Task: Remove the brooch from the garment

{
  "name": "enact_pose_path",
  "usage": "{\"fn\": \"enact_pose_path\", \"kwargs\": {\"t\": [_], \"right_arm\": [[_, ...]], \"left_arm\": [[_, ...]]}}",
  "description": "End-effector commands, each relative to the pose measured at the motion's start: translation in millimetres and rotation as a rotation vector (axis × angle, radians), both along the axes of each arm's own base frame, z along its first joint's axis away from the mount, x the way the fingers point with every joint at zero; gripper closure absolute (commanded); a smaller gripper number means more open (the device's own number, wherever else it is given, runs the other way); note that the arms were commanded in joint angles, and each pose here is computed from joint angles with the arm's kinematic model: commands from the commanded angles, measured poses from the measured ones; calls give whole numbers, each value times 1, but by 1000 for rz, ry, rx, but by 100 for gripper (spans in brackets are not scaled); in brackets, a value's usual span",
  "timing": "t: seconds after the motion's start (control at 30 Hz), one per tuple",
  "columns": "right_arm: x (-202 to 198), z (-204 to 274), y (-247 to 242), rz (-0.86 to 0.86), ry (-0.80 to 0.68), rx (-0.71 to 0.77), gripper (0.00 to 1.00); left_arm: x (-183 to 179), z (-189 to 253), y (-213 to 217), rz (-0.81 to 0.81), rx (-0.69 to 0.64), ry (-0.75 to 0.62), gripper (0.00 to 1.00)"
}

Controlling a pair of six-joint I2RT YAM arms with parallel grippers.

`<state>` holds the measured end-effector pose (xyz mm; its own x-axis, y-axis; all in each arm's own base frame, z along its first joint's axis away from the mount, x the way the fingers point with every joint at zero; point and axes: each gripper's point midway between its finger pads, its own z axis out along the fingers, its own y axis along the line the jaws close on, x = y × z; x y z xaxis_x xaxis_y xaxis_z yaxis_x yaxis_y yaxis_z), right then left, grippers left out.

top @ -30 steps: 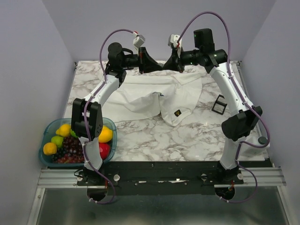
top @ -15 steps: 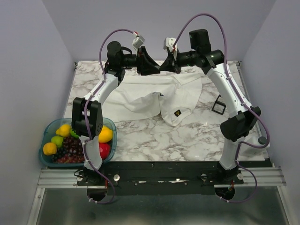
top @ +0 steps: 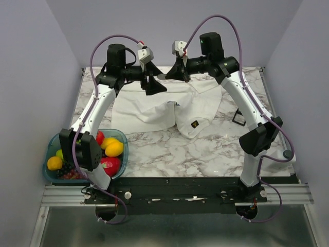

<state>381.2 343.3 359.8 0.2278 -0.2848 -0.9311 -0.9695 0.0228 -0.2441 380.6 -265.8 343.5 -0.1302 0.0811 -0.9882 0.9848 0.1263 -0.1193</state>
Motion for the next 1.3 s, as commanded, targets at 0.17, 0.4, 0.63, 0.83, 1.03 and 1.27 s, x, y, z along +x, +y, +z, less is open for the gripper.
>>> {"fn": "enact_pose_path", "kwargs": {"t": [0.17, 0.4, 0.63, 0.83, 1.03, 1.27], "right_arm": [[7, -8, 1, 0, 69, 27, 100], [12, -16, -12, -35, 125, 25, 100], [26, -54, -101, -252, 165, -151, 100], [11, -131, -206, -446, 209, -457, 100], [4, -215, -312, -683, 281, -809, 100], [15, -265, -380, -832, 200, -1126, 100]], "left_arm": [[-26, -29, 79, 228, 219, -91, 1], [12, -29, 100, 479, 109, -9, 2], [37, -36, 101, 582, 50, 84, 1], [49, -61, 97, 597, 63, 153, 1], [51, -73, 89, 580, 64, 193, 1], [53, -77, 85, 566, 65, 212, 1]]}}
